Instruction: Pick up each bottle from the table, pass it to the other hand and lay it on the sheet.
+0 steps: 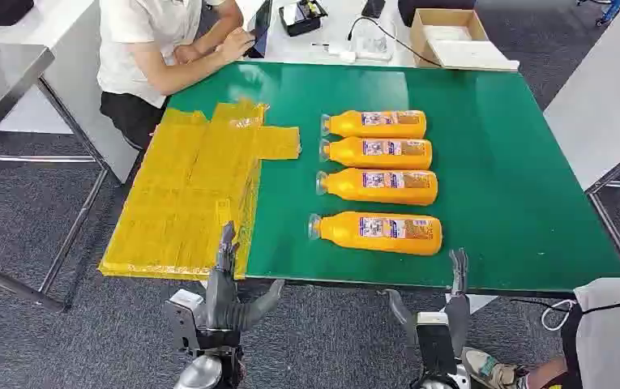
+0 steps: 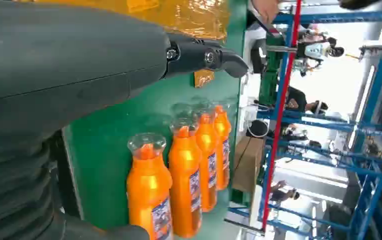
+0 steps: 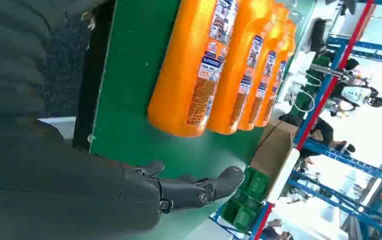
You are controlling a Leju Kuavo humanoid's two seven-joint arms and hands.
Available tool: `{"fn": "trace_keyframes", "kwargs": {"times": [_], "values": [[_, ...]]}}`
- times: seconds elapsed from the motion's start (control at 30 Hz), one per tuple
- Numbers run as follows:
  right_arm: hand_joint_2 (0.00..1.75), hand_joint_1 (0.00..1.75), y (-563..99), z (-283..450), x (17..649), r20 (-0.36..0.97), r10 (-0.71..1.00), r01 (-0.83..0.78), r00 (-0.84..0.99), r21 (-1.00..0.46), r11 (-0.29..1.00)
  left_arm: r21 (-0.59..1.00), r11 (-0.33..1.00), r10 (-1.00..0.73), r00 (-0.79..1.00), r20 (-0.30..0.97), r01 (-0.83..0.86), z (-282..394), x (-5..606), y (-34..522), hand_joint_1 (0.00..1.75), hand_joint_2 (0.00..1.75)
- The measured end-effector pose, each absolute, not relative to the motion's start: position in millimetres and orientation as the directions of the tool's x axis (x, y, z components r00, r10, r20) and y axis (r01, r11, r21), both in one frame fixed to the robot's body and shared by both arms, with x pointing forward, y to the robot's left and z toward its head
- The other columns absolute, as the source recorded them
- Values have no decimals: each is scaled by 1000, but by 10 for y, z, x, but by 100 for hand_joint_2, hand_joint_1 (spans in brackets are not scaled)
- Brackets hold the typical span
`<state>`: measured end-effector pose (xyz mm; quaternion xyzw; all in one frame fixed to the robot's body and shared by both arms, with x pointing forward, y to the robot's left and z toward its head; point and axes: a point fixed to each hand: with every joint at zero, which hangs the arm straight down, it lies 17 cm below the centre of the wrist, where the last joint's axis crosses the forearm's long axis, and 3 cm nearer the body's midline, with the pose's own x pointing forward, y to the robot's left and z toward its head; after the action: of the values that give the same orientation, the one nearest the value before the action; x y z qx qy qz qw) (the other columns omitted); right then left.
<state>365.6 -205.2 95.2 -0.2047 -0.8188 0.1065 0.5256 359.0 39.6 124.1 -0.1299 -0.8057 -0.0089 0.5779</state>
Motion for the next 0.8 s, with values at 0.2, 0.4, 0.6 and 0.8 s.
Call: {"fn": "trace_keyframes", "kwargs": {"times": [0.2,0.4,0.6,0.8], "values": [[175,0,-2074,968,3700,852,382,222,-358,-320,921,-93,938,181,-241,954,335,1077,3513,202,0,175],[175,0,-2058,952,3736,862,363,214,-353,-304,928,-44,932,139,-244,960,359,978,3487,193,0,175],[175,0,-1989,927,3749,843,403,215,-355,-346,913,21,951,77,-302,950,308,1025,3586,295,0,175],[175,0,-1928,916,3737,818,447,218,-362,-392,894,20,953,76,-305,949,301,1032,3605,319,0,175]]}}
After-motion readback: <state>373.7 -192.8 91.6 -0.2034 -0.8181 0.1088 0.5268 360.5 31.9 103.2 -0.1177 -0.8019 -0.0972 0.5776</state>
